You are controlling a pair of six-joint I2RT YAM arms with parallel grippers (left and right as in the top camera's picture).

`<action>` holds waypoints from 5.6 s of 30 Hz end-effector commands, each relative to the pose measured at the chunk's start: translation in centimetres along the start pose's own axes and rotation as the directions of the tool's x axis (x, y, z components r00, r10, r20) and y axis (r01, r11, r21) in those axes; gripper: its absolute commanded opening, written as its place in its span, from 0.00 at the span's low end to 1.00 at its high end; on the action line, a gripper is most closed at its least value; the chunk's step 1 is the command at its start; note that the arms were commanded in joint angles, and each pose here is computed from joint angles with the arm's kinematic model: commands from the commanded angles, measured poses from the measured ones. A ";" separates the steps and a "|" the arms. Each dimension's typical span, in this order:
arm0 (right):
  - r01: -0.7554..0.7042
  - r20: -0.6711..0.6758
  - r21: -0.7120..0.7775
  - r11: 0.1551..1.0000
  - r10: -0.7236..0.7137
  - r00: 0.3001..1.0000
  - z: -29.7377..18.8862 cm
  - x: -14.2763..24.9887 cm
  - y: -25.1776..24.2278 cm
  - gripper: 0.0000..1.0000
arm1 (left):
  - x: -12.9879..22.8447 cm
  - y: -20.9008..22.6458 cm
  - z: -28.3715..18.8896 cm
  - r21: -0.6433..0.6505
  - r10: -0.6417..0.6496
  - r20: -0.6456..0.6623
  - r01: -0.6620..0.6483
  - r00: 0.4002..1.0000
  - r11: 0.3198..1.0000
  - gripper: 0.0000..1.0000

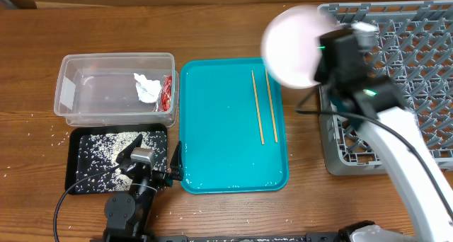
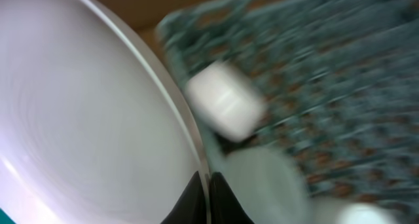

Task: Sort waste into correct bins and load items into the dishwasher
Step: 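Lift the white plate and stand it in the dish rack, then grasp one wooden chopstick on the teal tray with the right gripper, then place the chopstick into the dish rack, then grasp the second wooden chopstick with the right gripper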

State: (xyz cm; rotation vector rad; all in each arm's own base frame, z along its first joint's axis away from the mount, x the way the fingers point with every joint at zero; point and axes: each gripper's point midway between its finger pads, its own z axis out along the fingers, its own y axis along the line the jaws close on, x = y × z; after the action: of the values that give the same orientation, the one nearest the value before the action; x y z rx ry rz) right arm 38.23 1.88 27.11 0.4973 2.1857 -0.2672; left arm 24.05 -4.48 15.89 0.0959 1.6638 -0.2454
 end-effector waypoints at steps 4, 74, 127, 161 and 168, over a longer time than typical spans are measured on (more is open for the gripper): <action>-0.081 0.237 0.563 0.822 -0.066 0.969 -1.2 -6.5 -12.9 0.04 | 0.0 0.2 0.0 -0.005 0.019 0.006 -0.019 1.000 1.000 1.00; 0.334 -0.469 -0.578 0.745 -0.638 0.610 7.2 25.5 15.6 0.27 | 0.0 0.2 0.0 -0.005 0.019 0.006 -0.019 1.000 1.000 1.00; 0.087 -0.265 -0.170 0.982 -0.131 0.955 4.6 0.6 -8.5 0.04 | 0.0 0.2 0.0 -0.005 0.019 0.006 -0.019 1.000 1.000 1.00; -0.388 -0.227 0.436 0.812 0.517 0.826 7.2 3.3 -25.4 0.04 | 0.0 0.2 0.0 -0.005 0.019 0.006 -0.019 1.000 1.000 1.00; -0.403 -0.362 0.453 0.795 0.577 0.732 8.8 7.1 -25.9 0.04 | 0.0 0.2 0.0 -0.005 0.019 0.006 -0.019 1.000 1.000 1.00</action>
State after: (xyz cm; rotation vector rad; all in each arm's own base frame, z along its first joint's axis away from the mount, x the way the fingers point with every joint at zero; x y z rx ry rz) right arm 28.85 -23.10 17.80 1.4331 2.3559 -0.3015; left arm 24.06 -4.48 15.86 0.0959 1.6638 -0.2454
